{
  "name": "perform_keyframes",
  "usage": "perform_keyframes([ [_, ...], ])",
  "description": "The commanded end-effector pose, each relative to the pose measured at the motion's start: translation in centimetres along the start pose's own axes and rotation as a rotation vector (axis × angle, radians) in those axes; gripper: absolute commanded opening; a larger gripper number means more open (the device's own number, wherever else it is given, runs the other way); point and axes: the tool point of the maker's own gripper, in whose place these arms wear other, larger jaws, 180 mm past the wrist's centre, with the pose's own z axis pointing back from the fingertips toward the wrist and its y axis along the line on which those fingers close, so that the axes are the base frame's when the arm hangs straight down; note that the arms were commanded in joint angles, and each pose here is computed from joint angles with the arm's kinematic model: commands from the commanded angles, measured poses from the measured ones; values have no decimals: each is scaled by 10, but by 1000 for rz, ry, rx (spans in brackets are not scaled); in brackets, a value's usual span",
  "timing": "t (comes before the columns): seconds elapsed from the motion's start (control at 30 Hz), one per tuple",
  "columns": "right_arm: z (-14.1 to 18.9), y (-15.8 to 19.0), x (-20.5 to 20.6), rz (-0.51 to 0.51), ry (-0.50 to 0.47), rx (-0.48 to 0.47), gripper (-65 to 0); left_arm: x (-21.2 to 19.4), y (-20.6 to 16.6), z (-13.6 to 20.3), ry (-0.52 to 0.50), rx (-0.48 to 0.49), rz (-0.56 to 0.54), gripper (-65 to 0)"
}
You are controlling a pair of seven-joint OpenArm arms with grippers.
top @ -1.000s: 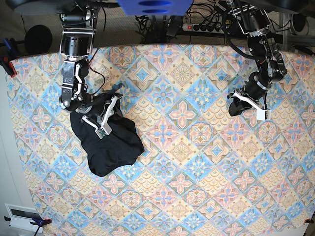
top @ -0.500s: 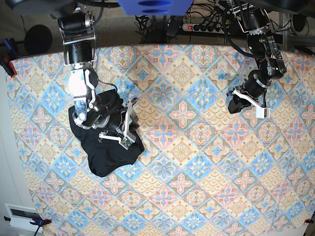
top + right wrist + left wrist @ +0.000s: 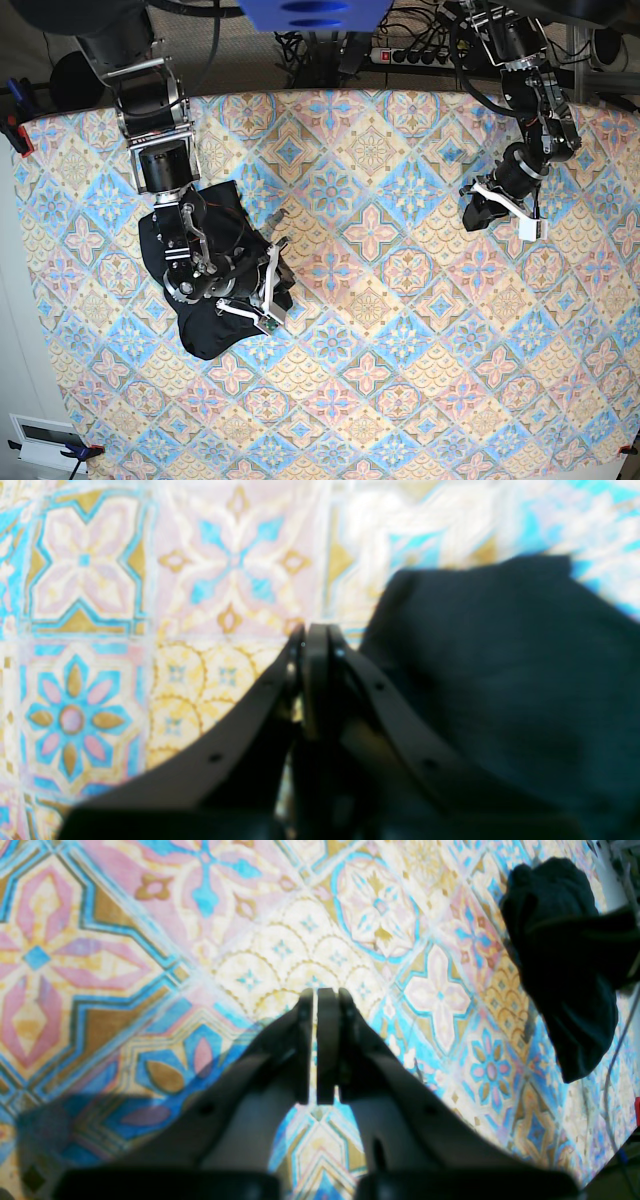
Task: Layout the t-shirt on the table in an organized manner, then fold the t-shirt properly
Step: 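Press and tuck the bundle with the right gripper, left gripper raised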
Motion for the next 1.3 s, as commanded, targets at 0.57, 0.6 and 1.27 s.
perform_keyframes([
  [0.57,20,-62,-13,-141,-114,-132,-649,16,-6,1,-51,-23,-14,-639],
  [0.6,25,-68,-15,-154,-120,-147,-649,16,-6,1,-51,-23,-14,-639],
  [1.27,77,-116,9,-205,-263,-304,-649,5,-5,8,-44,-35,23,-639],
])
